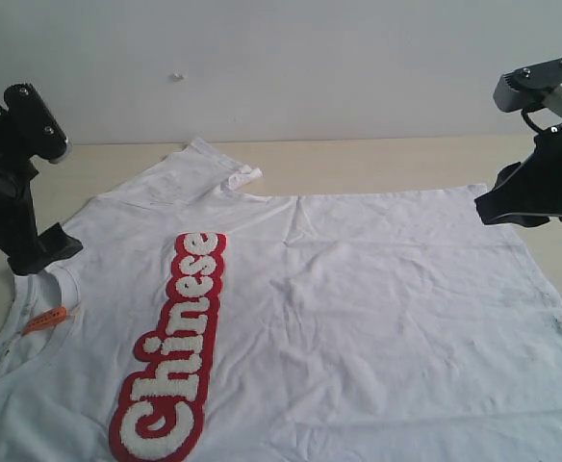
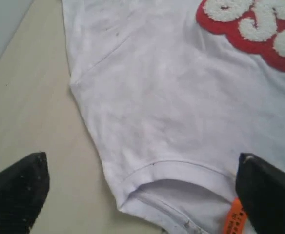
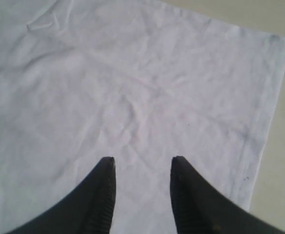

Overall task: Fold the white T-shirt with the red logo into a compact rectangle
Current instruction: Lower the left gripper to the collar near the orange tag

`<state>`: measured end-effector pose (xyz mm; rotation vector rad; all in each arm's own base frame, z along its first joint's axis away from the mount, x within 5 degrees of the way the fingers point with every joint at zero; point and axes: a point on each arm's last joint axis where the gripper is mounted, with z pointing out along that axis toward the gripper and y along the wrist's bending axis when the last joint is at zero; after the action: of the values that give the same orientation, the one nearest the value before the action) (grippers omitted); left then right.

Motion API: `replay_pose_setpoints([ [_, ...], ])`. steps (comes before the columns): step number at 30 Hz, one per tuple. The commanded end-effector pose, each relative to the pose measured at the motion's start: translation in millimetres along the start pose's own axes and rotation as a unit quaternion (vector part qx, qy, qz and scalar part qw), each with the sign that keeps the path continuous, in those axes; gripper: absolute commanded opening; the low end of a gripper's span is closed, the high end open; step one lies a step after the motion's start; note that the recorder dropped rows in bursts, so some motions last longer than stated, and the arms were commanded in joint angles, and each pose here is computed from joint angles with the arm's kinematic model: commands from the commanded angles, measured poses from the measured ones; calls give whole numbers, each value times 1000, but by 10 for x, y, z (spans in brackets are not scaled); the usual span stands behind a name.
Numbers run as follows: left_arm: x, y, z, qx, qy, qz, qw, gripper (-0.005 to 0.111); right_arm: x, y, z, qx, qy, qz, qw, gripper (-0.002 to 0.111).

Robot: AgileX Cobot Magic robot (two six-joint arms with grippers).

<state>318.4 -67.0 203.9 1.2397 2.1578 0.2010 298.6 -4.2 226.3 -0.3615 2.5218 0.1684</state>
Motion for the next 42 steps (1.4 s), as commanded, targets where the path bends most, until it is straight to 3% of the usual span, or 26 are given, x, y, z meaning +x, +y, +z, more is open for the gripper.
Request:
replay_pose_setpoints([
  [1,46,-68,-32,48,24,97,994,105,-22,-15,-15,0,-4,0,1000,38],
  [3,67,-93,-23,64,32,120,990,105,-22,-14,-15,0,-5,2,1000,38],
  [6,129,-64,-28,58,62,215,973,105,-11,-4,-15,-6,2,0,1000,38],
  [7,145,-67,-31,64,69,242,966,105,-9,-2,-15,-7,2,0,1000,38],
  [8,188,-89,-41,86,84,296,948,105,-4,2,-15,-9,5,0,1000,38],
  [13,238,-110,-42,118,99,350,924,105,-1,5,-15,-11,7,0,1000,38],
  [17,326,-58,51,216,144,325,909,105,-1,5,-15,-11,7,0,1000,38],
  [19,382,-37,139,251,136,309,907,105,-3,4,-15,-10,6,0,1000,38],
  [24,527,53,333,235,135,294,916,105,-9,-2,-15,-7,3,0,1000,38],
  [31,585,-54,552,267,122,281,914,105,-9,-2,-15,-7,3,0,1000,38],
  [37,578,-54,601,260,114,277,918,105,-9,-2,-15,-7,3,0,1000,38],
  [42,639,-27,587,263,129,293,910,105,-9,-2,-15,-7,3,0,1000,38],
])
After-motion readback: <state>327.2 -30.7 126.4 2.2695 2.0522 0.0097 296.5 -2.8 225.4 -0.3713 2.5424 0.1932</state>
